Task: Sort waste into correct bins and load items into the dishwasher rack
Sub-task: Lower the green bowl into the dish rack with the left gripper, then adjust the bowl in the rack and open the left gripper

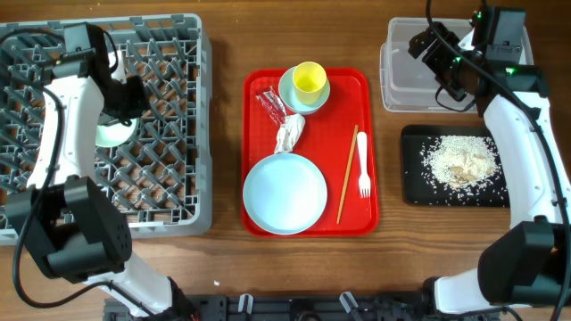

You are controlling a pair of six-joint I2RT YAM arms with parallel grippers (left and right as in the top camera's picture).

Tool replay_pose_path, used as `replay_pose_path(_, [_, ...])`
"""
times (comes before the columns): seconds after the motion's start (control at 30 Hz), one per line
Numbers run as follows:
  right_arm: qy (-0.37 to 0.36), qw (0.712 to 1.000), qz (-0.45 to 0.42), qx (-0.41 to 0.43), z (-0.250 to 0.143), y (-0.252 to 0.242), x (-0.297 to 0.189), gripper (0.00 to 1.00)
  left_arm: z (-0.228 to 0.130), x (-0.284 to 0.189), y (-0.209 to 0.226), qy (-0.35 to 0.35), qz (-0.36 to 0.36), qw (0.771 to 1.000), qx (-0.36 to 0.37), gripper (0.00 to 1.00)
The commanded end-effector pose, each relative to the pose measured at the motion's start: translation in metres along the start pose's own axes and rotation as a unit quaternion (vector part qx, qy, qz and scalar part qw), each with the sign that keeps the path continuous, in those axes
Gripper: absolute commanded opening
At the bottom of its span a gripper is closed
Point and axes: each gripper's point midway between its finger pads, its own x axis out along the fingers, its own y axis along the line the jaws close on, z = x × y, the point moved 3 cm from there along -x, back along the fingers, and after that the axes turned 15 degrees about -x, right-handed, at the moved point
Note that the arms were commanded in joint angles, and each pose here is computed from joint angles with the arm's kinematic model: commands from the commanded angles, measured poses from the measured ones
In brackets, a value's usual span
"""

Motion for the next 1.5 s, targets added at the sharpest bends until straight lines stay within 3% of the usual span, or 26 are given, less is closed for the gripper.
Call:
replay_pose_path(0.0, [-0.019, 1.0, -0.003, -0.002, 0.007, 0.003, -0.01, 1.0, 0.003, -0.001, -0.002, 0.0, -0.014, 1.0, 0.0, 0.04])
replay_pose_path(0.13, [-0.019, 1.0, -0.003, -0.002, 0.007, 0.003, -0.01, 1.0, 0.002, -0.002, -0.006, 0.003, -0.027, 1.0, -0.005, 0.04])
replay_pose_path(0.27, [-0.019, 1.0, -0.003, -0.002, 0.007, 0.003, -0.01, 1.0, 0.006, -0.029, -0.023, -0.014, -0.103, 0.994, -0.026, 0.04])
replay_pose_path(0.43, [-0.019, 1.0, -0.003, -0.002, 0.007, 0.003, -0.01, 1.0, 0.024, -0.093, -0.031, -0.042, -0.275, 0.955, -0.102, 0.04])
replay_pose_path(0.67, [-0.019, 1.0, -0.003, -0.002, 0.007, 0.003, -0.01, 1.0, 0.038, -0.12, 0.002, -0.022, -0.378, 0.909, -0.177, 0.04])
replay_pose_path(0.83, [-0.019, 1.0, -0.003, -0.002, 0.007, 0.003, -0.01, 1.0, 0.029, -0.116, 0.005, -0.016, -0.366, 0.918, -0.15, 0.04])
replay_pose_path(0.87, [-0.019, 1.0, -0.003, -0.002, 0.007, 0.003, -0.01, 1.0, 0.03, -0.113, 0.007, -0.02, -0.351, 0.923, -0.153, 0.08])
replay_pose_path(0.9, [-0.019, 1.0, -0.003, -0.002, 0.007, 0.003, -0.01, 1.0, 0.032, -0.107, 0.016, -0.031, -0.318, 0.933, -0.167, 0.17])
replay_pose_path(0.97, [-0.019, 1.0, -0.003, -0.002, 0.007, 0.003, -0.01, 1.0, 0.035, -0.092, 0.042, -0.053, -0.222, 0.952, -0.204, 0.19])
replay_pose_path(1.03, [-0.019, 1.0, -0.003, -0.002, 0.007, 0.003, -0.01, 1.0, 0.029, -0.08, 0.054, -0.046, -0.17, 0.961, -0.211, 0.16])
replay_pose_path(1.17, [-0.019, 1.0, -0.003, -0.002, 0.007, 0.003, -0.01, 1.0, 0.018, -0.064, 0.047, -0.01, -0.161, 0.969, -0.186, 0.04])
replay_pose_path(1.47, [-0.019, 1.0, -0.003, -0.002, 0.007, 0.003, -0.01, 1.0, 0.021, -0.005, 0.043, 0.026, -0.098, 0.977, -0.186, 0.04])
